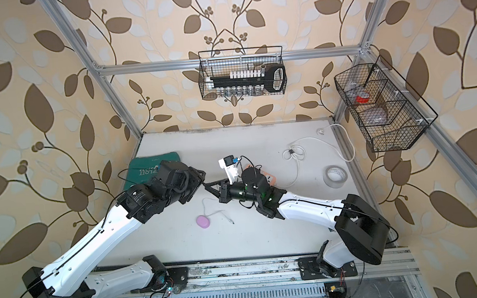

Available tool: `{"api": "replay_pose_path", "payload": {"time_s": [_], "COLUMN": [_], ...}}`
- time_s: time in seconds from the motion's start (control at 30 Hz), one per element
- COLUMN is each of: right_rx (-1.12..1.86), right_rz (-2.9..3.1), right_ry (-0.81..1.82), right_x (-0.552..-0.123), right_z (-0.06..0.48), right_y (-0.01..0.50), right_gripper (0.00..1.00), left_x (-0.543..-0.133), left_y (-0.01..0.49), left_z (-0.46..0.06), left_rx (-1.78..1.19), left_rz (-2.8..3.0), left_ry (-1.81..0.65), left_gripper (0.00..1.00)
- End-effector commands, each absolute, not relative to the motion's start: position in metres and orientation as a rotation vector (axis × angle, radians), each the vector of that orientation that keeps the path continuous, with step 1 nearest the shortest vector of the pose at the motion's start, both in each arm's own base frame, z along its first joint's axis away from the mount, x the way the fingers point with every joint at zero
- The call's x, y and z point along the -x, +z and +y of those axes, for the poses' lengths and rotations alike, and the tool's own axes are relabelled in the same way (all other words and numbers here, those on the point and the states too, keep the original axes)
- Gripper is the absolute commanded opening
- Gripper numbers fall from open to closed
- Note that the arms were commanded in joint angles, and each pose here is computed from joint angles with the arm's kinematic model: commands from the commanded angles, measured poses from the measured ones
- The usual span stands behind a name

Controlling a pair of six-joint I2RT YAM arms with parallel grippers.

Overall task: Charge the bluetooth headset
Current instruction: Insert the charging cable into the bluetooth headset.

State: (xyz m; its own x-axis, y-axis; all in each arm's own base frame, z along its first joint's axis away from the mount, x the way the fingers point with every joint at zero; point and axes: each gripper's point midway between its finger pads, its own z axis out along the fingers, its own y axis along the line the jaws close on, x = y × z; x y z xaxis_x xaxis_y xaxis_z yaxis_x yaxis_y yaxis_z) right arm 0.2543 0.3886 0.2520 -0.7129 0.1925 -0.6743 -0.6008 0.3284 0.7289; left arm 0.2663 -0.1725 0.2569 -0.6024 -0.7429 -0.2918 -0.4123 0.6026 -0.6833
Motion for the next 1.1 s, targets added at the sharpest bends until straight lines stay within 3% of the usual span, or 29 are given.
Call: {"api": "replay_pose_path", "payload": {"time_s": [0.0, 1.07], "right_rx": [0.368, 0.369], "right_rz": [1.892, 1.929], "right_ry": [1.441, 1.420], "right_x": [-0.253, -0.265], "right_z": [0.386, 0.392], "right_y": [0.253, 0.259], "right_gripper": [0.08, 0.08], "left_x": [-0.263, -0.259], "left_y": [0.267, 0.268], "left_z": [-0.177, -0.197], "left_rx": [0.872, 0.812], "left_rz": [2.254, 2.306], "left_ry": [-0.815, -0.917], "left_gripper": [0.36, 0.35]}}
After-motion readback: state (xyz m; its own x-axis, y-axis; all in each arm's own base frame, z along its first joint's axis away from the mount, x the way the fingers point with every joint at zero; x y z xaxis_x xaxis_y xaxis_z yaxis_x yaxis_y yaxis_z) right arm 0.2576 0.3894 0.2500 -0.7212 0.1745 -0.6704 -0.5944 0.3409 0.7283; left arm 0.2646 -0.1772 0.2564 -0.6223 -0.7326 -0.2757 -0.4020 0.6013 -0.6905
